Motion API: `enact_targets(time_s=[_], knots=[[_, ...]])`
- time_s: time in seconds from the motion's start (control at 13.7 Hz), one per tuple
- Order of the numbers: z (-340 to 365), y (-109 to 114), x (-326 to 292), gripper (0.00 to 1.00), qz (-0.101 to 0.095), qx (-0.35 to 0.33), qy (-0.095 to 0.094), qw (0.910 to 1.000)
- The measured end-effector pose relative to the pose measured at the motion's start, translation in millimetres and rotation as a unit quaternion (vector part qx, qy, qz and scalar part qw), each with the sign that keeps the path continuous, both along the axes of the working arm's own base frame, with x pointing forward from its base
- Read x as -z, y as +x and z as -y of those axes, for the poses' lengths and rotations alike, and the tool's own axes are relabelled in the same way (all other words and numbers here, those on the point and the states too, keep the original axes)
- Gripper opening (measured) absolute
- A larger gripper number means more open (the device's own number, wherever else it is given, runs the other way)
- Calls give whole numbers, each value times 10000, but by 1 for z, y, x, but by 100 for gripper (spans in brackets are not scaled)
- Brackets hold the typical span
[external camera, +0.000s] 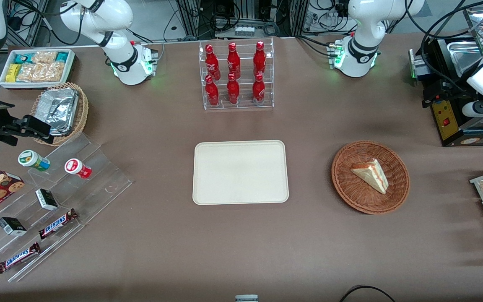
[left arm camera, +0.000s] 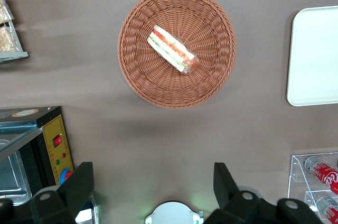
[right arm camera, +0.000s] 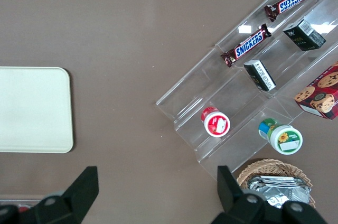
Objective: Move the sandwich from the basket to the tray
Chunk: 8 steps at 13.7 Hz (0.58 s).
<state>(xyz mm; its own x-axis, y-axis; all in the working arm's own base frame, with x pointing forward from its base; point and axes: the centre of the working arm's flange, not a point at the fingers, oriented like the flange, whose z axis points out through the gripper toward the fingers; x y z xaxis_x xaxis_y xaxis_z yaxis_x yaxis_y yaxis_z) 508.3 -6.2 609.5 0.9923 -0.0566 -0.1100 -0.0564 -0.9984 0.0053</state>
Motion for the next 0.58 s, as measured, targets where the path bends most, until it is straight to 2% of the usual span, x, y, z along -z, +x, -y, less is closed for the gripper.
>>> enact_targets(time_s=[0.29,0.58], knots=[[-1,4,7,100,-28,-1,36,10000],[-13,36,60,100,-53,-225,70,9997]])
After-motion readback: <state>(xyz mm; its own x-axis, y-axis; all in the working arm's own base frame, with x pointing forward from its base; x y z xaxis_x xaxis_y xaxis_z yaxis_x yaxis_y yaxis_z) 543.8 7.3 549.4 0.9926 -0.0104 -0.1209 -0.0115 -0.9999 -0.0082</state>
